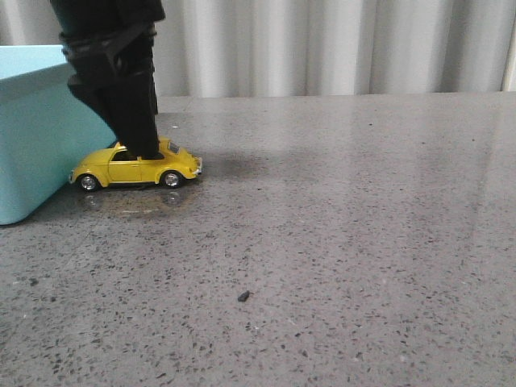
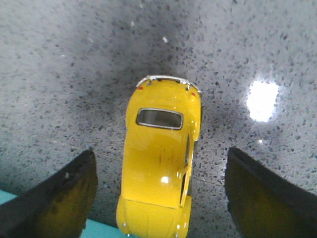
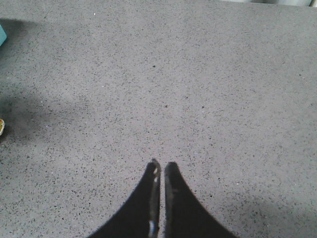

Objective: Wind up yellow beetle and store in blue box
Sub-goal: 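Lower the left gripper over the car and grasp it from above, then lift the car with the left gripper up over the blue box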

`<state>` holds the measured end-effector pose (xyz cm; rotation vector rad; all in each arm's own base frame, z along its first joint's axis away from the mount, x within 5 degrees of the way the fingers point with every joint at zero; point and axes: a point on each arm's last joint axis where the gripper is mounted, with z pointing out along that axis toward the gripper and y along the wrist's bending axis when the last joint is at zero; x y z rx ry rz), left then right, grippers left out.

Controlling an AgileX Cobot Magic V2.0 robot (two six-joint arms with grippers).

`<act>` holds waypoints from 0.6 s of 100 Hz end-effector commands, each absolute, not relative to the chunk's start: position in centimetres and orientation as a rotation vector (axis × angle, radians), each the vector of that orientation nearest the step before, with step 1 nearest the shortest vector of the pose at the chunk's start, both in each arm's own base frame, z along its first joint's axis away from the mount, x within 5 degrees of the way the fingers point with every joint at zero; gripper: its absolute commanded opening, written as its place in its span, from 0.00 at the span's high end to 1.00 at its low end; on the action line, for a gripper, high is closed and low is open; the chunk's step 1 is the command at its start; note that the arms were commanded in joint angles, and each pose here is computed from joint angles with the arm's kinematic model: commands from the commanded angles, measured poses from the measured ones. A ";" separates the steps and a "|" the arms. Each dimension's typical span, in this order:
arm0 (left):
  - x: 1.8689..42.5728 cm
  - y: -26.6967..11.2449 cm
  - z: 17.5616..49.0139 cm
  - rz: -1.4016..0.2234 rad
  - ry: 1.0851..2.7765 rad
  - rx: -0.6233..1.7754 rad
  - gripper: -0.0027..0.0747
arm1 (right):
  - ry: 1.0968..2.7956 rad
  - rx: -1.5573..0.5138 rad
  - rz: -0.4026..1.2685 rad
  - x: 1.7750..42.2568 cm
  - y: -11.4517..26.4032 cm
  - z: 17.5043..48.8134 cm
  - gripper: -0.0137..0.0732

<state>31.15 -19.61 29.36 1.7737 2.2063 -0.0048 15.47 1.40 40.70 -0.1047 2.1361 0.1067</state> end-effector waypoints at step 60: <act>31.7 -20.1 30.4 0.031 2.127 1.758 0.35 | 2.020 -0.104 0.086 15.5 1.3 42.2 0.91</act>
